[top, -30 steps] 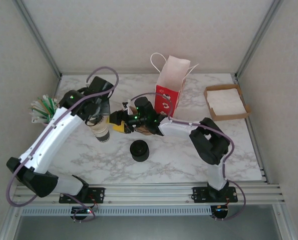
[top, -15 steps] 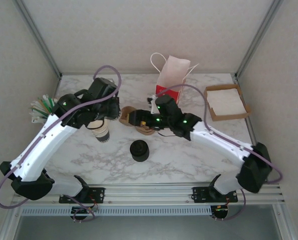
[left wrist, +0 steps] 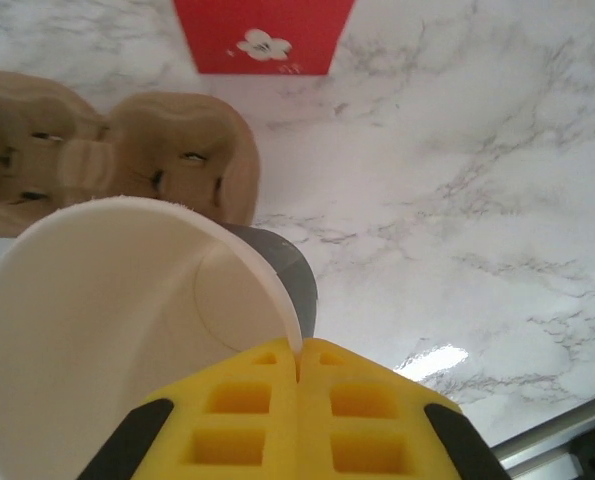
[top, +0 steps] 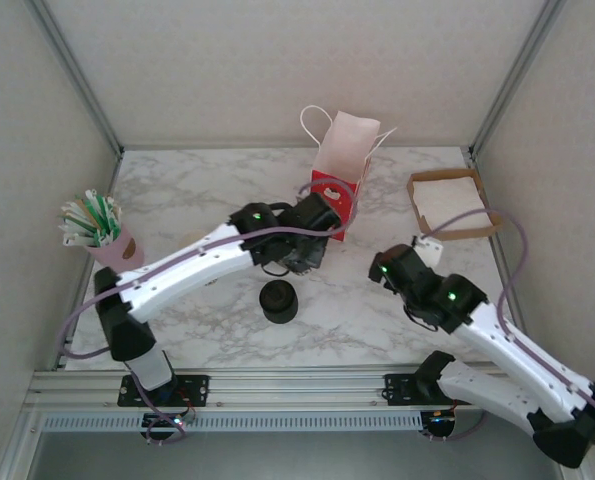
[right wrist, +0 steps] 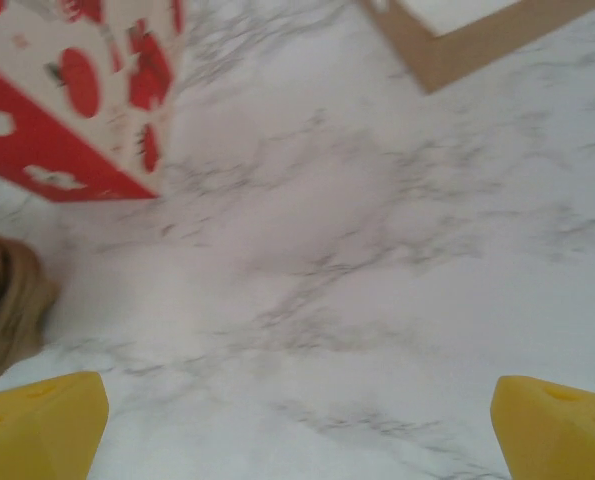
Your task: Pack the takeout coffee
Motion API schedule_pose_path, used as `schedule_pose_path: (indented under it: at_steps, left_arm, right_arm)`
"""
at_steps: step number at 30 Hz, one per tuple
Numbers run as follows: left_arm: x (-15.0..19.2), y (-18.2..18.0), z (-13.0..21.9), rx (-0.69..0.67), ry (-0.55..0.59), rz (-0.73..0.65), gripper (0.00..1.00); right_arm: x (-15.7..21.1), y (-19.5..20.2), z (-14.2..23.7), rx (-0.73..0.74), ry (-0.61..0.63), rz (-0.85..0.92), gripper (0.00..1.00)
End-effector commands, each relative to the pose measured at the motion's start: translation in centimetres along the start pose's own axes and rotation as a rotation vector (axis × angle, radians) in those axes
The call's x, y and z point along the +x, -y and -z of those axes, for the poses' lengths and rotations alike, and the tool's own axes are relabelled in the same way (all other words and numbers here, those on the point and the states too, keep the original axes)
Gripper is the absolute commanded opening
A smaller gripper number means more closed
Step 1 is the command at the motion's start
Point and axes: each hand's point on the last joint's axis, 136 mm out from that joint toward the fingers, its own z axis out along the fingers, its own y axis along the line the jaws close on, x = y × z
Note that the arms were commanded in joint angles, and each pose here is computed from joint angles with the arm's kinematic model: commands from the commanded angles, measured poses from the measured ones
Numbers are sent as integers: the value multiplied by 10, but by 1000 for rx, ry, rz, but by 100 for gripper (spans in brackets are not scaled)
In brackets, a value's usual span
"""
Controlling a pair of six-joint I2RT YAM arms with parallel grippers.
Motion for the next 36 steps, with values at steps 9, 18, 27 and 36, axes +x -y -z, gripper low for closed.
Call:
schedule_pose_path:
  at_steps: [9, 18, 27, 36]
  left_arm:
    - [25, 66, -78, -8, -105, -134, 0]
    - [39, 98, -106, -5, -141, -189, 8]
    - [28, 103, -85, 19, -90, -172, 58]
    - [-10, 76, 0, 148, 96, -52, 100]
  right_arm:
    - [0, 35, 2, 65, 69, -57, 99]
    - [6, 36, 1, 64, 49, -56, 99]
    - [0, 35, 8, 49, 53, -46, 99]
    - [-17, -7, 24, -46, -26, 180, 99]
